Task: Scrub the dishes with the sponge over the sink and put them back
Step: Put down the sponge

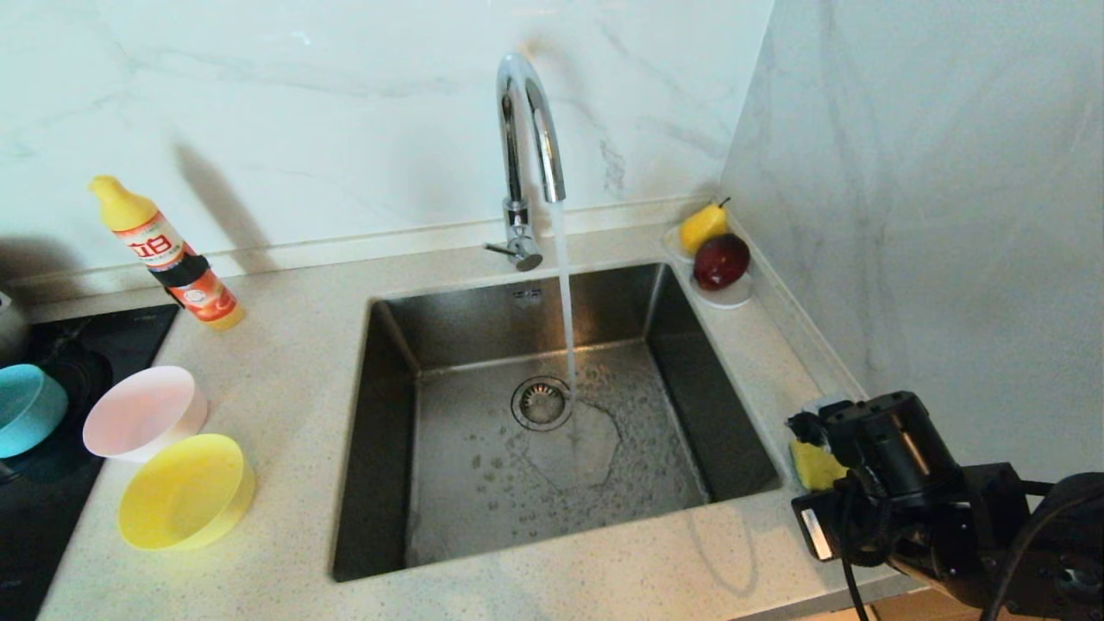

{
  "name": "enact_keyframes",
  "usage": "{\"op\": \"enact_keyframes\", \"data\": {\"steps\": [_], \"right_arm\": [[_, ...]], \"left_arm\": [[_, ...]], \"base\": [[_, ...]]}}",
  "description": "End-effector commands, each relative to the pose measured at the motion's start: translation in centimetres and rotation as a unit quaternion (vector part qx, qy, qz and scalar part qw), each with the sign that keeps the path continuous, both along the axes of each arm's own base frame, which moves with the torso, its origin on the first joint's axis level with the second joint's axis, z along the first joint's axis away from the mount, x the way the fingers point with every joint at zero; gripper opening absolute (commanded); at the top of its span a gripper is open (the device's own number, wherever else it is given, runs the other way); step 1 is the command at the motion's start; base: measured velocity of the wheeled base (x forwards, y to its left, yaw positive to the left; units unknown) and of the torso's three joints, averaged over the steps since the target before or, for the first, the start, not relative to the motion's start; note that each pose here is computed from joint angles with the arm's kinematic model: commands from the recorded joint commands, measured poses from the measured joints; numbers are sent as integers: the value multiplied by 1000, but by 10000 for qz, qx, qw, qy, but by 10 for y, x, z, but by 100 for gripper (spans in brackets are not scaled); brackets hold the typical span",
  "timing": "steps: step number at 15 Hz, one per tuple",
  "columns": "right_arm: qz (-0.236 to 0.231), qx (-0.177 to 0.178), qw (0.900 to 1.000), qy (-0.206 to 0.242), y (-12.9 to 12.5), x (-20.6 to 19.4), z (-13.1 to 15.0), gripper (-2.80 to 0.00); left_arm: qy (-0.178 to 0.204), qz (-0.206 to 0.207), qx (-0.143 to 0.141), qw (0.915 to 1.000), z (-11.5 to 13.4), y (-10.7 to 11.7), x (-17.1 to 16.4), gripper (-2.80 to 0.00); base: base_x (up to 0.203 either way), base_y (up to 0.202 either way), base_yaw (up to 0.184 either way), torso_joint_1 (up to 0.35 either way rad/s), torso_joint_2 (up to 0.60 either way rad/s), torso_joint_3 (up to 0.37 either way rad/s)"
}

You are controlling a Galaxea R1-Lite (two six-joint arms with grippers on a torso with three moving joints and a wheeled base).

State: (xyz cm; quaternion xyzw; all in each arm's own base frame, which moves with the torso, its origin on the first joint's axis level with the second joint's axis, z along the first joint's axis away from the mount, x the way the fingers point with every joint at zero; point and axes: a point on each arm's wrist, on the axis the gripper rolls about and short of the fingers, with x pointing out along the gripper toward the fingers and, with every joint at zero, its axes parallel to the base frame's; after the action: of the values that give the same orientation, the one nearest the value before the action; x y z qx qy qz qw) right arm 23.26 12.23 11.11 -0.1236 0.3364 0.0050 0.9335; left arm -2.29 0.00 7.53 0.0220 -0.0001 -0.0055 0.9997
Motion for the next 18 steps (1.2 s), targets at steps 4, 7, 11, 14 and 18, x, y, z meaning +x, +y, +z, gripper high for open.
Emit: {"op": "enact_keyframes", "data": {"steps": [4,7,11,14,18], "right_arm": [[-31,-4,10000,-11,2,4,-1,-280],[-47,9,10000,-9,1,5,-1,-280],[-150,68,9998,-78,-3,13,3,-280],[-126,21,9999,-98,-4,14,4,-52],[-80,83,9999,-80,-4,13,5,0]], "left_arm": [[30,1,2,10000,-2,0,0,-280],[31,1,2,10000,-2,0,0,-280],[31,1,2,10000,-2,0,0,-280],[29,1,2,10000,-2,0,0,-280],[31,1,2,10000,-2,0,0,-280]], "base": [[0,0,0,0,0,0],[0,0,0,0,0,0],[0,0,0,0,0,0],[0,0,0,0,0,0],[0,0,0,0,0,0]]}}
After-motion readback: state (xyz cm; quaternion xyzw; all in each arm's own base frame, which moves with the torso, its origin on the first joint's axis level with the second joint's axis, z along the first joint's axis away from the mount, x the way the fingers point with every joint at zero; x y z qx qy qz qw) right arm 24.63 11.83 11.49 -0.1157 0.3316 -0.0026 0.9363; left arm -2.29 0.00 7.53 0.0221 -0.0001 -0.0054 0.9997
